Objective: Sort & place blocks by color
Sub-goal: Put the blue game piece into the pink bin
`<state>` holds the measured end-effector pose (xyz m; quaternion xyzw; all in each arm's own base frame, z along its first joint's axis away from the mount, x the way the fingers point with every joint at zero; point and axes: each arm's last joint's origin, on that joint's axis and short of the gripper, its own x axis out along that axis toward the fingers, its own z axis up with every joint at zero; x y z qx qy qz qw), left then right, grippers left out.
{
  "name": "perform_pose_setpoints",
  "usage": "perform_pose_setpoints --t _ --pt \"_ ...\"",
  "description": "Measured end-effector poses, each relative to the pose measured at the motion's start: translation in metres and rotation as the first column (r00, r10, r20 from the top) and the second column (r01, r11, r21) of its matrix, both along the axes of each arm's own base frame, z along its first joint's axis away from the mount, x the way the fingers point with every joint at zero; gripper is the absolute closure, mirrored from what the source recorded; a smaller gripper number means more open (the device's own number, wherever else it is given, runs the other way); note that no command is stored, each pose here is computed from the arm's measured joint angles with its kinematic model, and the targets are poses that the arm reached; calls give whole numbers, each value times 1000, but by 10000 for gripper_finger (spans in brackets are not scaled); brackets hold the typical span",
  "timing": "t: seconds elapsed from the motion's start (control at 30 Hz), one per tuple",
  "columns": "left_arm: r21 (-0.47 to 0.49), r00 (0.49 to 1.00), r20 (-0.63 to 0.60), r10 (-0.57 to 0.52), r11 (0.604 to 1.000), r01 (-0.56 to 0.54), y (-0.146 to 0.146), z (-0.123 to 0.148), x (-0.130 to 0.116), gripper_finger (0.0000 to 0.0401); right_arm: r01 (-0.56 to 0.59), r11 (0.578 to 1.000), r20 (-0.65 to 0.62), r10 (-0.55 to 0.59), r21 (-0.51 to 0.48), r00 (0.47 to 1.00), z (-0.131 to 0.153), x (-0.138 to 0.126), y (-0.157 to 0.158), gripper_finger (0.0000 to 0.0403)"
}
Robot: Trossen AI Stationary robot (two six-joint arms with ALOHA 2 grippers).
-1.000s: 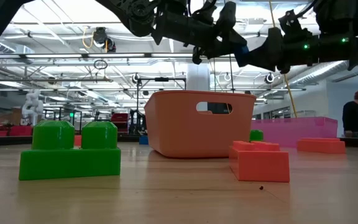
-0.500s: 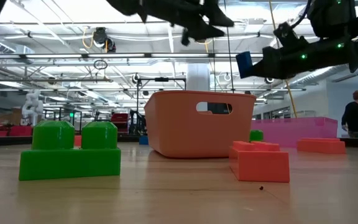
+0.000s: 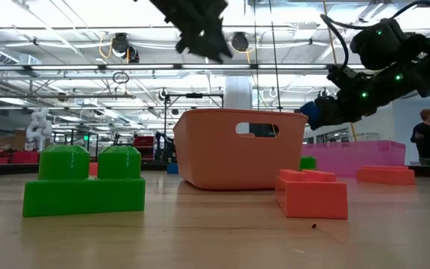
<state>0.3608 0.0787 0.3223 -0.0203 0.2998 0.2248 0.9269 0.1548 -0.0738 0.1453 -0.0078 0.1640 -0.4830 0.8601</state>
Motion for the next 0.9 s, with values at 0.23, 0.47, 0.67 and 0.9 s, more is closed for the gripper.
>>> perform_pose_setpoints --t 0.23,0.47,0.67,0.9 --pt "-18 973 -177 151 987 -157 12 -14 -17 219 29 999 46 -30 21 998 1 -2 -5 247" --pt "-48 940 -230 252 962 -270 37 -18 -30 219 71 997 63 -72 23 995 1 -4 -8 83" --pt "-100 931 -242 275 947 -305 62 -24 -36 219 70 997 112 -69 -10 991 7 -2 -9 49" --pt "-180 885 -369 283 913 -367 93 -63 -33 219 -150 988 236 153 -28 960 18 7 -3 47"
